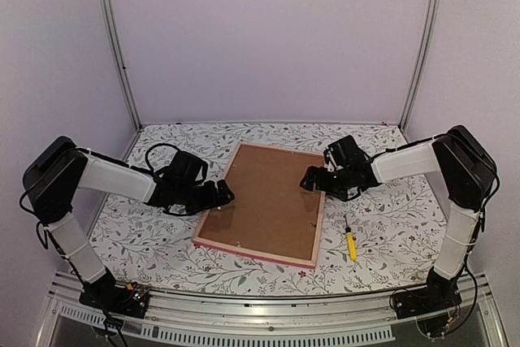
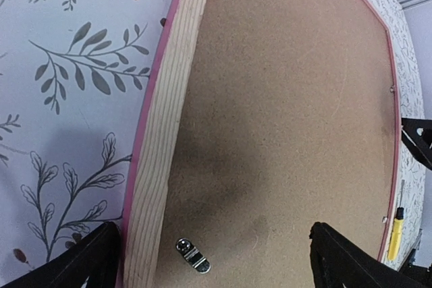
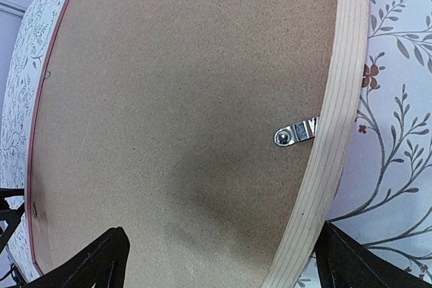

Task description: Take the photo out of the frame

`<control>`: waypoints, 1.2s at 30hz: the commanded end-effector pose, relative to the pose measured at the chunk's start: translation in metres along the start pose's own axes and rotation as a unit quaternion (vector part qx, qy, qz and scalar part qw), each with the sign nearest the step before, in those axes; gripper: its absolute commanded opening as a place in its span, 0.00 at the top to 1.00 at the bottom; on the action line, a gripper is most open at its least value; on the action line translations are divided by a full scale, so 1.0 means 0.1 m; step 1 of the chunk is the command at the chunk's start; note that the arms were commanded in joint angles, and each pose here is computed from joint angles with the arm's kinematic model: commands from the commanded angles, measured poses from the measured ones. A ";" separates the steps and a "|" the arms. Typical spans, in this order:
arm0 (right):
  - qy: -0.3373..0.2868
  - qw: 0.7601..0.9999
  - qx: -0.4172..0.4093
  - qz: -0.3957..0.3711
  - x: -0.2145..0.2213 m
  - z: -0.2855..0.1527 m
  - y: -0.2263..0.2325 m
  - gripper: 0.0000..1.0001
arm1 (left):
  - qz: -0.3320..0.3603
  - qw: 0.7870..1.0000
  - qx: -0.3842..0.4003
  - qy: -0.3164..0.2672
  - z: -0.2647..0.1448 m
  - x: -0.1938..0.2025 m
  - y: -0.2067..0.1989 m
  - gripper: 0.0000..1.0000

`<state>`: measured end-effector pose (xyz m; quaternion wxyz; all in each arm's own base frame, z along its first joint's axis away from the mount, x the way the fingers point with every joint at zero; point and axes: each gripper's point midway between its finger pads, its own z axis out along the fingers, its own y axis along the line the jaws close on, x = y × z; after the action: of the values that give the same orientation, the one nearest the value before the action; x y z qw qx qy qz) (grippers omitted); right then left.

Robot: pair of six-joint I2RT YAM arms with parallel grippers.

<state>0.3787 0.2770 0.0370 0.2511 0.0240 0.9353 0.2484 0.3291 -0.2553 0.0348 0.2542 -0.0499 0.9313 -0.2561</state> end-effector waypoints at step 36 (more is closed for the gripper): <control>0.019 0.990 0.133 -0.046 0.06 -0.79 -0.26 0.01 | 0.041 0.996 0.050 -0.056 -0.66 -0.36 -0.34 0.01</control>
<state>0.3698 0.2497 0.0933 0.2697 -0.0022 0.9501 0.1566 0.3131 -0.2344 0.0866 0.2893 -0.0442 0.9198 -0.2614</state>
